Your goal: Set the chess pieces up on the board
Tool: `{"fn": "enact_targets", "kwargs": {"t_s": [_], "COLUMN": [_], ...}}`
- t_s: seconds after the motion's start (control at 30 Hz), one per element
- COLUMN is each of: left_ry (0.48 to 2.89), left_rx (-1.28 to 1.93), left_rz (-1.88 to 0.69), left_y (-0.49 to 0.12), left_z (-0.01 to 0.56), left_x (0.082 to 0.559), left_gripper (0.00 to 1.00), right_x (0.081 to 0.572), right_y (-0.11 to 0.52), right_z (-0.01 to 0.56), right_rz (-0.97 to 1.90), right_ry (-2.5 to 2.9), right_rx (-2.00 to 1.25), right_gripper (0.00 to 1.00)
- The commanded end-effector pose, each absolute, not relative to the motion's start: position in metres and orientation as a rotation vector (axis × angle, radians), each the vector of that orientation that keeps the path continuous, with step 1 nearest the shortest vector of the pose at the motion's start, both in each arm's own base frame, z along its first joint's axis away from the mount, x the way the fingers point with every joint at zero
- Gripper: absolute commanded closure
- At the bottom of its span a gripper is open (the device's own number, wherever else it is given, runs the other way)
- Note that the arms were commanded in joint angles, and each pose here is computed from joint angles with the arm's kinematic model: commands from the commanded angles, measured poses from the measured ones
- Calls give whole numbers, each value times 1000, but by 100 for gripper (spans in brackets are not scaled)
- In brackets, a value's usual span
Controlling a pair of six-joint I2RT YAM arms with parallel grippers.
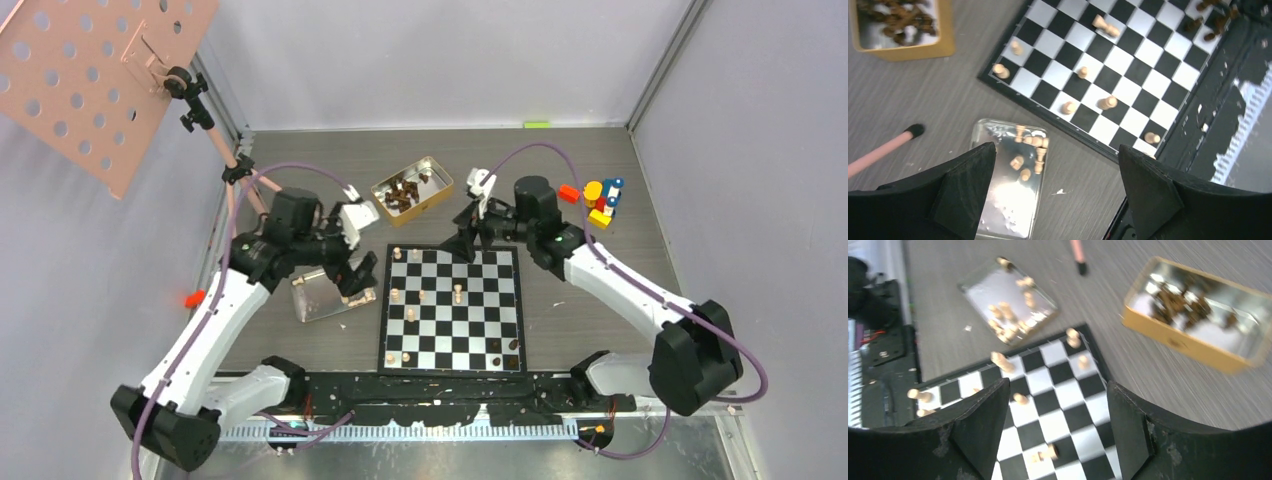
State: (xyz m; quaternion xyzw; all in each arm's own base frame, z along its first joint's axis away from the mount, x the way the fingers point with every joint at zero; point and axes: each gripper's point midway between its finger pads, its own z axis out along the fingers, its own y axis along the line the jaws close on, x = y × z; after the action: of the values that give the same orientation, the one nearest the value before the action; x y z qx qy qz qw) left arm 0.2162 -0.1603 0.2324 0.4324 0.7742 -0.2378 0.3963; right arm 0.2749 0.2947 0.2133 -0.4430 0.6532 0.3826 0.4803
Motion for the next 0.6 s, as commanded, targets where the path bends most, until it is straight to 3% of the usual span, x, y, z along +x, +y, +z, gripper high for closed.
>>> {"fn": "enact_targets", "kwargs": {"t_s": [0.0, 0.33, 0.57], "left_ry": [2001, 1997, 1997], "left_rx": [1309, 1705, 1755], "left_rz": [-526, -415, -334], "left_y": [-177, -238, -261], "left_z": [213, 149, 127], "left_x": [202, 188, 203], "left_gripper": [5, 13, 19], "right_x": [295, 287, 297], "right_y": [237, 173, 149], "right_z": [218, 238, 225], "right_rz": [683, 580, 598], "right_ry": [1809, 1922, 1943], "right_rx": [-926, -704, -613], "right_gripper": [22, 21, 22]}}
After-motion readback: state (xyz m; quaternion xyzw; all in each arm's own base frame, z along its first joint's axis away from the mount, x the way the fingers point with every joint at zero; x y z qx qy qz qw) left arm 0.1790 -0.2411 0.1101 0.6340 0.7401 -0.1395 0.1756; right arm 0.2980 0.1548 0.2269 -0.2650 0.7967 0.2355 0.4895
